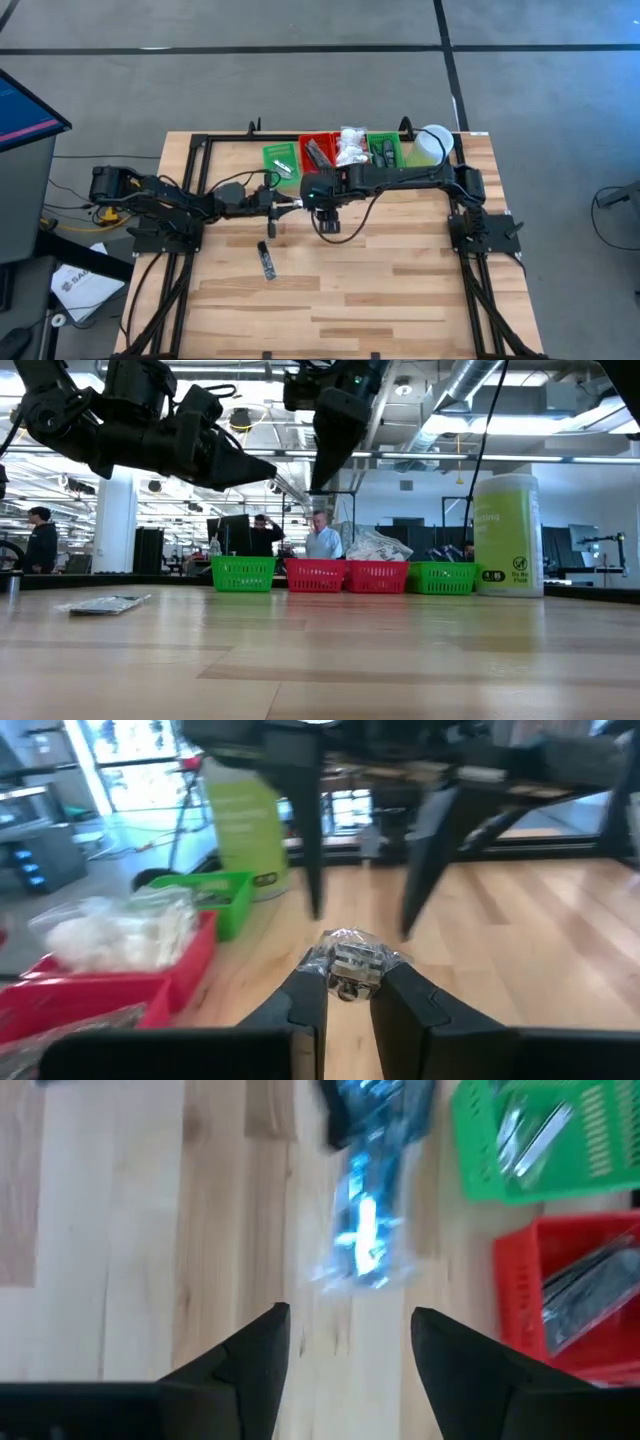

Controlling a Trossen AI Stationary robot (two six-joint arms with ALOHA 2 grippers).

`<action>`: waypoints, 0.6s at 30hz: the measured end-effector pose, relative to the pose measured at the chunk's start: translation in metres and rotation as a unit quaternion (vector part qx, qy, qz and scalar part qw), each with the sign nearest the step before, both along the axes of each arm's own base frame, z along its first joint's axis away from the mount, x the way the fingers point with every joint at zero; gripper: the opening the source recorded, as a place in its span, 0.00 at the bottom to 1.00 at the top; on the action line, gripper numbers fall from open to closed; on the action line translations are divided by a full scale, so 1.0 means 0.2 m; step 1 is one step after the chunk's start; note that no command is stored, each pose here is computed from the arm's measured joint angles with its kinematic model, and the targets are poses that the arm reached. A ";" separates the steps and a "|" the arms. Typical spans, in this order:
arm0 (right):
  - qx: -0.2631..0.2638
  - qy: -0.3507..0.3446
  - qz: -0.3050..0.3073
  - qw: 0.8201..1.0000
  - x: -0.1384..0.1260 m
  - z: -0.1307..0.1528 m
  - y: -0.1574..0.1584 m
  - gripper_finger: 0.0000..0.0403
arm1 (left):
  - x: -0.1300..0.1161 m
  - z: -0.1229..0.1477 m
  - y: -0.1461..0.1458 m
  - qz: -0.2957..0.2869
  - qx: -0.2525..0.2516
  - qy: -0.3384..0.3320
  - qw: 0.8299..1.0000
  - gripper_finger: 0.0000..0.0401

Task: Pick & Place Travel size toiletries
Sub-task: Put the silver nail cutter into the left green bin

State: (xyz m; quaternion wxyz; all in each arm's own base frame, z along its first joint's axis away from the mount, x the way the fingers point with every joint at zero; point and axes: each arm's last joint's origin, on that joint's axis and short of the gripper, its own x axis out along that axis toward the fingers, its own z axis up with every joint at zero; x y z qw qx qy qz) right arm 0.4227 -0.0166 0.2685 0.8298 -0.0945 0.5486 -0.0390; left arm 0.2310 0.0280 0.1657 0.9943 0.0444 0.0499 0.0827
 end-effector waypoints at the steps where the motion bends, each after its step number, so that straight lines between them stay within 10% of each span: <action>1: 0.002 0.006 -0.002 1.000 -0.01 0.00 0.00 0.49 | 0.00 0.00 0.00 0.011 0.001 0.002 1.000 0.10; 18: 0.009 0.053 -0.004 0.999 -0.05 -0.02 0.08 0.42 | -0.07 -0.07 0.19 0.281 0.002 0.070 0.957 0.10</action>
